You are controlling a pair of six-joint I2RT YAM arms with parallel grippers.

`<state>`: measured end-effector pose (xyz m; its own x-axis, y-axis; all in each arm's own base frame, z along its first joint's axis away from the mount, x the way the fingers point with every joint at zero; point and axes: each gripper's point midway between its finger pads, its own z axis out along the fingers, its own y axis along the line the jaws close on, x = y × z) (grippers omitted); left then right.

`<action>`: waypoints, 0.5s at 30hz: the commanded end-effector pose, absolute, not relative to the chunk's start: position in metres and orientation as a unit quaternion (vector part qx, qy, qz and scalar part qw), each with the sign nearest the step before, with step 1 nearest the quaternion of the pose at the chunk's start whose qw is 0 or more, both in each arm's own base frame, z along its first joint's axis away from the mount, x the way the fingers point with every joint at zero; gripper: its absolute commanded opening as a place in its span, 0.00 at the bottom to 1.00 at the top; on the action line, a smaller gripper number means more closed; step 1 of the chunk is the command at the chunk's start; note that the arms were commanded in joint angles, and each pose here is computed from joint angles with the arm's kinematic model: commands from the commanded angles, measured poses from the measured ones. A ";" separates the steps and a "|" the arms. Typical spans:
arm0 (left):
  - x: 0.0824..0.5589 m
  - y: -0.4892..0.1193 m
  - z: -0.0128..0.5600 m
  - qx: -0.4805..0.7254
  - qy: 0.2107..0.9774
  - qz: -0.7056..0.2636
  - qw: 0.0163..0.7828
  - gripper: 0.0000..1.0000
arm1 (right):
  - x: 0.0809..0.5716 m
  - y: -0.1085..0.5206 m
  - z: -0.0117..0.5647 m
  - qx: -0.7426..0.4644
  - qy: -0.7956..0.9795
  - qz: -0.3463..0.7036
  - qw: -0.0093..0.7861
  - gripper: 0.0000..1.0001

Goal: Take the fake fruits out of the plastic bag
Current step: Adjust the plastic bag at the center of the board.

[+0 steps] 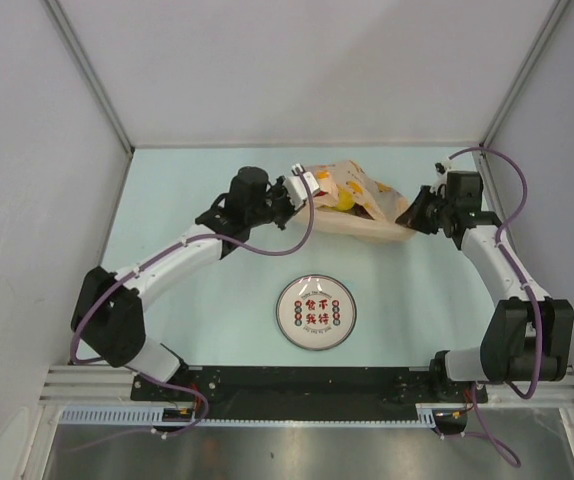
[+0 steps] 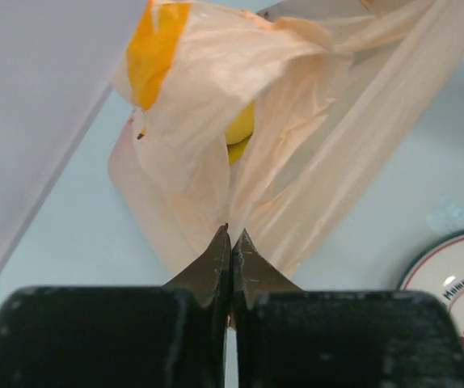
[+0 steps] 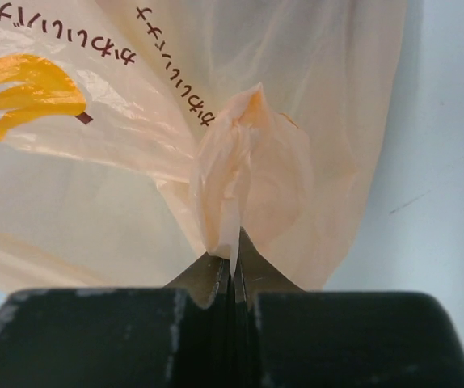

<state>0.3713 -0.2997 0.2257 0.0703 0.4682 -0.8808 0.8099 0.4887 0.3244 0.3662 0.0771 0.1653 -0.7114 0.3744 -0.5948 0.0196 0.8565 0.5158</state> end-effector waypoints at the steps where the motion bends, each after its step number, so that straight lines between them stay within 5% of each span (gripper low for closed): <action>1: 0.360 -0.279 0.195 0.446 0.724 -0.181 0.495 0.30 | 0.373 0.069 0.158 0.112 0.894 0.224 0.372 0.00; 4: 0.349 -0.281 0.210 0.424 0.734 -0.214 0.486 0.54 | 0.375 0.070 0.157 0.108 0.895 0.223 0.370 0.00; 9: 0.311 -0.300 0.262 0.413 0.703 -0.321 0.481 0.64 | 0.374 0.067 0.158 0.109 0.896 0.214 0.372 0.00; 15: 0.320 -0.334 0.293 0.391 0.677 -0.385 0.491 0.70 | 0.376 0.068 0.158 0.109 0.895 0.218 0.374 0.00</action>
